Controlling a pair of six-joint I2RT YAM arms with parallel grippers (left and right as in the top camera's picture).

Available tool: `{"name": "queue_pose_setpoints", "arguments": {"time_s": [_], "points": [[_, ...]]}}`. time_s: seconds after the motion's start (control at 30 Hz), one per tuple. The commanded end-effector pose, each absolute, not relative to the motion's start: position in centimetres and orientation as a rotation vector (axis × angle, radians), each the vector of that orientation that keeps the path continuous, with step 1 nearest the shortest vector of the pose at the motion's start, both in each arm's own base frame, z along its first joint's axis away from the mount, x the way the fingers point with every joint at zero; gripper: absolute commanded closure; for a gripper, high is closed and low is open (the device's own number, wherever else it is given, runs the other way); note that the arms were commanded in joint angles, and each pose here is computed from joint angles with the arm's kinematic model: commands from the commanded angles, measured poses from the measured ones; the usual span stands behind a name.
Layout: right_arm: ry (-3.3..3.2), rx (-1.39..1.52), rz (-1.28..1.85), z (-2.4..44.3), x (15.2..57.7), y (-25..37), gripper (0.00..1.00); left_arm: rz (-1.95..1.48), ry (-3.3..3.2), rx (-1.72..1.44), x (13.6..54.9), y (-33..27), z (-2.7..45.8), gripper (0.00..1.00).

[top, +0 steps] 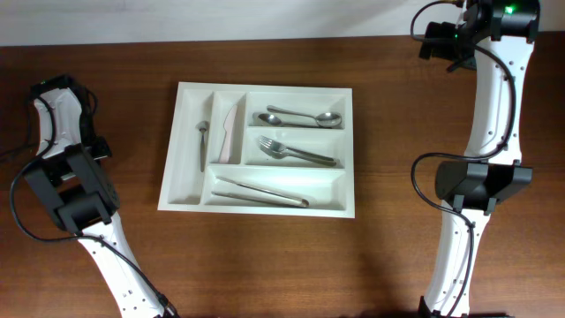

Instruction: Pack container

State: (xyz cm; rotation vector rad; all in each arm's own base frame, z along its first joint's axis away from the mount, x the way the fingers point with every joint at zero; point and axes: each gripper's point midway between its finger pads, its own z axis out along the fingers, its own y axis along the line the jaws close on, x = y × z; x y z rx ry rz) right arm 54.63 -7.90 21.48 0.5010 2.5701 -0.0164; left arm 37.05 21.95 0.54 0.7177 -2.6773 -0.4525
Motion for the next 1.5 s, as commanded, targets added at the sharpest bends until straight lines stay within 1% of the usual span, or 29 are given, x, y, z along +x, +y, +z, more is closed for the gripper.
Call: {"name": "queue_pose_setpoints", "arguments": {"time_s": [0.0,0.1,0.2,0.37,0.47,0.5,0.6,0.8,0.9,1.0,1.27,1.47], "points": [[2.544,0.496,-0.016,22.7,54.6,-7.7,0.01,-0.318,-2.673,0.746,36.9,20.6,-0.6,0.98],[2.544,0.496,-0.016,22.7,54.6,-7.7,0.01,-0.283,-2.691,0.757,37.5,20.2,0.0,0.98],[2.544,0.496,-0.016,22.7,54.6,-7.7,0.01,-0.279,-2.739,0.760,38.7,19.8,1.8,0.98],[2.544,0.496,-0.016,22.7,54.6,-7.7,0.01,-0.239,-2.906,0.744,42.6,17.4,6.8,0.98],[2.544,0.497,-0.016,22.7,54.6,-7.7,0.01,-0.120,-3.042,0.709,45.5,14.1,9.7,0.98],[2.544,0.497,-0.016,22.7,54.6,-7.7,0.01,-0.031,-3.103,0.676,46.8,11.8,10.8,0.98],[2.544,0.496,-0.016,22.7,54.6,-7.7,0.01,0.080,-3.170,0.631,48.6,7.8,12.1,0.98],[2.544,0.496,-0.016,22.7,54.6,-7.7,0.01,0.128,-3.234,0.558,50.6,1.6,12.4,0.98],[2.544,0.496,-0.016,22.7,54.6,-7.7,0.01,0.158,-3.255,0.576,51.3,-1.1,12.5,0.98],[2.544,0.496,-0.016,22.7,54.6,-7.7,0.01,0.177,-3.262,0.616,51.8,-2.6,12.5,0.98],[2.544,0.496,-0.016,22.7,54.6,-7.7,0.01,0.192,-3.238,0.707,51.8,-3.6,12.3,0.98],[2.544,0.497,-0.016,22.7,54.6,-7.7,0.01,0.192,-3.240,0.711,51.9,-3.5,12.4,0.98]]}}
